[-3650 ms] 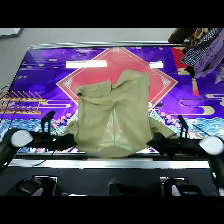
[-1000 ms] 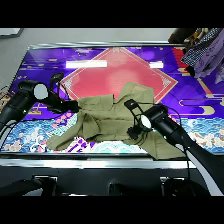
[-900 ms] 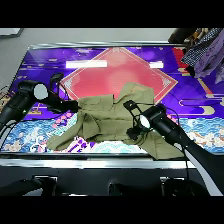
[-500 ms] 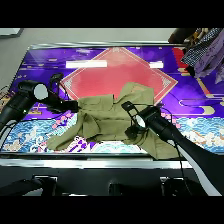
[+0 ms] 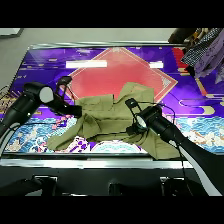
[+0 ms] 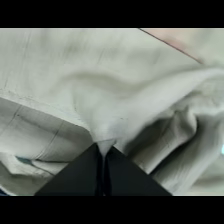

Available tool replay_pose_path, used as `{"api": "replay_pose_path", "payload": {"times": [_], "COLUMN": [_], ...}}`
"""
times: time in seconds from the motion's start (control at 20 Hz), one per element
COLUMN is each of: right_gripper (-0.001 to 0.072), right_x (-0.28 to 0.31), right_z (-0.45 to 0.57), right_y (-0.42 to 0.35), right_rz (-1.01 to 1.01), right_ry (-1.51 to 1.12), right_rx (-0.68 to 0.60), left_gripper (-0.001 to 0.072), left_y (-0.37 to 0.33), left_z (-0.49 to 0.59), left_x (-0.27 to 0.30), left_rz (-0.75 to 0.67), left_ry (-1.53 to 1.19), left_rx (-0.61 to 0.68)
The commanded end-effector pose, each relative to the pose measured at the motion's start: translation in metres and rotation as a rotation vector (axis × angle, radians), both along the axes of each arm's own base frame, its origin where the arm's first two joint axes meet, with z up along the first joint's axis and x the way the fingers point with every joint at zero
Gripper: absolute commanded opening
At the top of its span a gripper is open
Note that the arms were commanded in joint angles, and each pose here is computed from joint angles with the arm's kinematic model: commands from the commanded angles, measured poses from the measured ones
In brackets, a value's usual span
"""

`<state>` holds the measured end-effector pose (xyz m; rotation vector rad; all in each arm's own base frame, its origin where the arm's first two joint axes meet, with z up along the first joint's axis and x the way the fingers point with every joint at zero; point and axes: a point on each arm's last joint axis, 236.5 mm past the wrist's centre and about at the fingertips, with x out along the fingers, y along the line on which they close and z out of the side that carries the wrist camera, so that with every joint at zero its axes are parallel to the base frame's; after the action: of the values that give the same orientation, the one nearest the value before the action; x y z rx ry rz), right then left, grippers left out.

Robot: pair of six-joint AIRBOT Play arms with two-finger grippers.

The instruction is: Fold the clothes and pants, and hang the long-sleeved shirts on hangers.

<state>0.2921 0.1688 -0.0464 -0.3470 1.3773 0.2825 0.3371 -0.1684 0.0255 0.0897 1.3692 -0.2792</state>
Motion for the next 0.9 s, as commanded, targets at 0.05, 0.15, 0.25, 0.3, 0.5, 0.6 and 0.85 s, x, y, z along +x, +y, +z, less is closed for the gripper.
{"api": "replay_pose_path", "payload": {"times": [0.05,0.15,0.25,0.3,0.5,0.6,0.85], "right_gripper": [0.0030,0.0030,0.0030,0.0030,0.0030,0.0030,0.0030], "right_x": [-0.010,-0.014,-0.015,-0.015,-0.019,-0.020,-0.020], "right_z": [0.006,0.005,0.005,0.005,0.005,0.005,0.005], "right_y": [0.003,0.006,0.009,0.010,0.011,0.012,0.014], "right_rz": [-0.148,-0.161,-0.180,-0.181,-0.187,-0.189,-0.196], "right_ry": [0.030,0.046,0.053,0.054,0.069,0.072,0.077], "right_rx": [0.047,0.059,0.075,0.079,0.083,0.088,0.095], "left_gripper": [0.0720,0.0720,0.0720,0.0720,0.0720,0.0720,0.0720], "left_y": [-0.039,-0.050,-0.059,-0.062,-0.061,-0.063,-0.073], "left_z": [-0.014,-0.024,-0.032,-0.037,-0.050,-0.056,-0.068], "left_x": [-0.042,-0.061,-0.075,-0.080,-0.074,-0.071,-0.078], "left_rz": [-0.239,-0.314,-0.364,-0.394,-0.446,-0.447,-0.491], "left_ry": [0.008,0.003,0.002,0.000,-0.063,-0.073,-0.038], "left_rx": [0.037,0.051,0.056,0.068,0.124,0.118,0.092]}}
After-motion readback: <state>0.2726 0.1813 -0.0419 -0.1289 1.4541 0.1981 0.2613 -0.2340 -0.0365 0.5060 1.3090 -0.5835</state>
